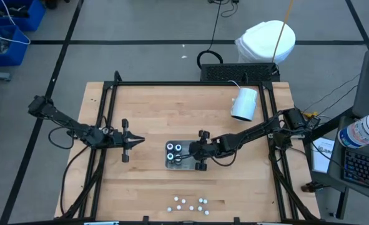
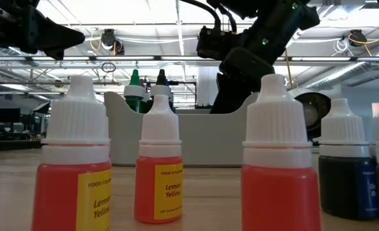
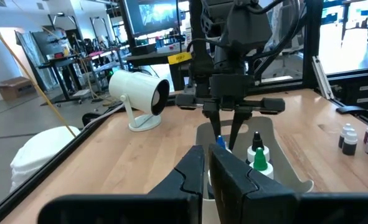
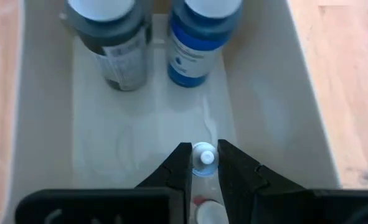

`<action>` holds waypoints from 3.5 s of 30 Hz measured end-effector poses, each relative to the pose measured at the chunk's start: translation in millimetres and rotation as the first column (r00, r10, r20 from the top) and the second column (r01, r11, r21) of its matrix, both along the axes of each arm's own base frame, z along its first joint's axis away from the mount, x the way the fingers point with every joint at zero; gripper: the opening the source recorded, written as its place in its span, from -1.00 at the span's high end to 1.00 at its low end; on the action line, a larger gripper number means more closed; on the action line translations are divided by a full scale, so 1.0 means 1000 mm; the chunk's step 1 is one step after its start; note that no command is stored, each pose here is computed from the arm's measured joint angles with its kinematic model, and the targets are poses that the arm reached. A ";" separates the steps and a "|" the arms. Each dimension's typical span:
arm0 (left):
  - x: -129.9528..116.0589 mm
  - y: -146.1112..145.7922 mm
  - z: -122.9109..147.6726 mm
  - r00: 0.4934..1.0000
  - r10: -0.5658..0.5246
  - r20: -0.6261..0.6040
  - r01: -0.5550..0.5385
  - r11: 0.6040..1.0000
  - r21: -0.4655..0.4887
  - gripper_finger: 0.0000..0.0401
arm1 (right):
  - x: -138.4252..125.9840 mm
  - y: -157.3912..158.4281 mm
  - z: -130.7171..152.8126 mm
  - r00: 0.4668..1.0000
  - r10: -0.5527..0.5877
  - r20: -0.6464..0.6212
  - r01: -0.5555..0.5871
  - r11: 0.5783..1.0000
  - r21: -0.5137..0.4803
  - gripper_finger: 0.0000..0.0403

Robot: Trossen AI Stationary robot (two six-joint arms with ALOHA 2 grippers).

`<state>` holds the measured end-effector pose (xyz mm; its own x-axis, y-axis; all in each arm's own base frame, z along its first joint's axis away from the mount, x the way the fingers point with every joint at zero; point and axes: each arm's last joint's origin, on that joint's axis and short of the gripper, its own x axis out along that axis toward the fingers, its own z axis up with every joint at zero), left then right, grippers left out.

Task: Pick & Place food coloring
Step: Put the small black food coloring bottle into the gray bin, then put the small red food coloring bottle into the gray bin

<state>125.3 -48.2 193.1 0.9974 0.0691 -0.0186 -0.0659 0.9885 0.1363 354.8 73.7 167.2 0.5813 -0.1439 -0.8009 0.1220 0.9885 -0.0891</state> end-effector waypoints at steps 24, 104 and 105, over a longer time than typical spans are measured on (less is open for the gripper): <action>0.000 0.000 0.000 1.000 0.000 0.000 0.000 1.000 0.000 0.84 | -0.003 -0.001 0.014 0.999 0.031 0.035 -0.032 0.999 0.030 0.59; 0.000 0.000 -0.002 1.000 0.001 -0.014 -0.001 1.000 -0.015 0.84 | -0.068 0.195 -0.013 0.777 0.588 0.227 -0.621 0.774 0.122 0.50; 0.000 0.000 -0.002 1.000 0.001 -0.014 -0.001 1.000 -0.015 0.84 | -0.068 0.195 -0.014 0.777 0.588 0.224 -0.621 0.775 0.121 0.50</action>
<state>125.2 -48.1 191.3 0.9970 0.0701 -0.0336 -0.0655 0.9903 0.1227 286.5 268.4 153.2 0.6233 0.4173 -0.6614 -0.5096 0.8582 0.0612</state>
